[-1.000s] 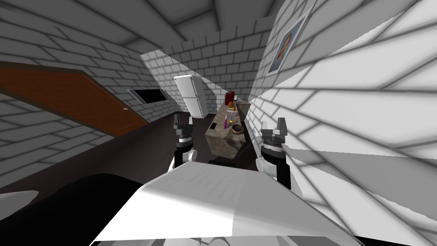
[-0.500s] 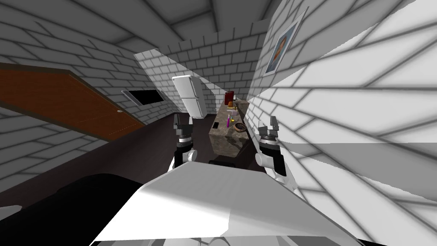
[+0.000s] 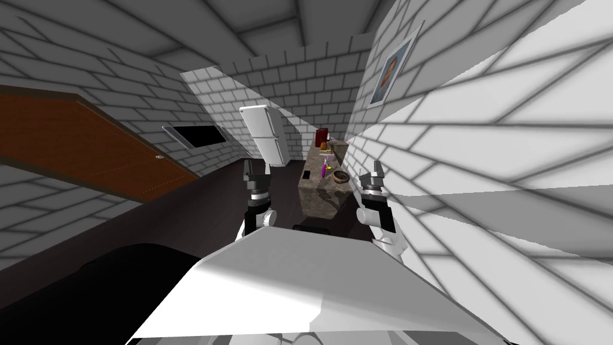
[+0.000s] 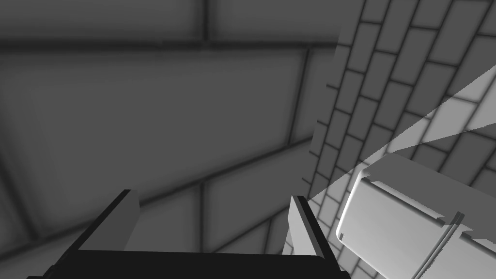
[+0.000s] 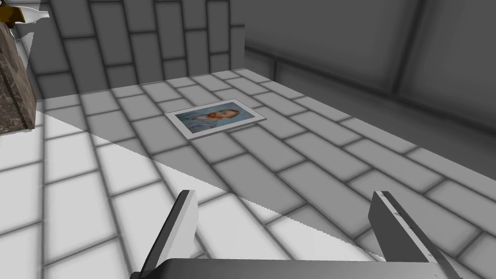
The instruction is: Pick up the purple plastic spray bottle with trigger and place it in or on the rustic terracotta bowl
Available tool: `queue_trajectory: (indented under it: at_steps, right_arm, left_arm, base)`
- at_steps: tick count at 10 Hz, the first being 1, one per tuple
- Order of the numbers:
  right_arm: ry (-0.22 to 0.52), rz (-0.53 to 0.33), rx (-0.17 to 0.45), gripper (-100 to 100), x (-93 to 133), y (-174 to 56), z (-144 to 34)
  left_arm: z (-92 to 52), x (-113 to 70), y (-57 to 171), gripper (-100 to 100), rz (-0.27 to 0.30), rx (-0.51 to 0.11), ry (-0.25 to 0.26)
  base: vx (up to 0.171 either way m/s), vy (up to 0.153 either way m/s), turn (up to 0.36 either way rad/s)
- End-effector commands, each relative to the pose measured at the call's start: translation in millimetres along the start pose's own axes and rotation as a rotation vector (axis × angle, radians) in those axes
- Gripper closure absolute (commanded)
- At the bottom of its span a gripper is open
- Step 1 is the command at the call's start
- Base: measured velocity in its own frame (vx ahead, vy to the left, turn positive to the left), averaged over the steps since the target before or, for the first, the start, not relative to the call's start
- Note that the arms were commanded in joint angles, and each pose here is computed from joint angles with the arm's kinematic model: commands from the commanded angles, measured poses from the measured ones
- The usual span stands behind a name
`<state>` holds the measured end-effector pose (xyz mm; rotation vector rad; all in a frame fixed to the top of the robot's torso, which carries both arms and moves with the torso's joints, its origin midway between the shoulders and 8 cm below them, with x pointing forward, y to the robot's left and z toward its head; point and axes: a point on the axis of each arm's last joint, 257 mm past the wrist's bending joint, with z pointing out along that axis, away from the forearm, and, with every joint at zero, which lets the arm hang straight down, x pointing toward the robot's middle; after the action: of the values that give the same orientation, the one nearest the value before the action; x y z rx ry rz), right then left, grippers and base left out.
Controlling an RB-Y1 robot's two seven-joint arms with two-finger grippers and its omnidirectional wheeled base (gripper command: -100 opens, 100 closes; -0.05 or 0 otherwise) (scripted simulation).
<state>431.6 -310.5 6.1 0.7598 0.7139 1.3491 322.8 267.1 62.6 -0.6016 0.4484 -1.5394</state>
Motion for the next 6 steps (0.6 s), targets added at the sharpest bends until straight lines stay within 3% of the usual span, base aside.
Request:
queue_trajectory:
  at_steps: [1,2,6]
  right_arm:
    - [-0.017,0.026,0.049,-100,-8,-21,10.5]
    - [-0.015,0.029,0.050,-100,-7,-22,13.9]
    - [-0.052,0.109,0.154,-100,-19,-66,41.1]
  left_arm:
    - [0.0,0.0,0,0,0.000,0.000,0.000]
    - [0.0,0.0,0,0,0.000,0.000,0.000]
    - [0.0,0.0,0,0,0.000,0.000,0.000]
  base:
    - [-0.101,0.173,-0.123]
    - [-0.073,0.155,-0.052]
    - [-0.046,0.161,-0.093]
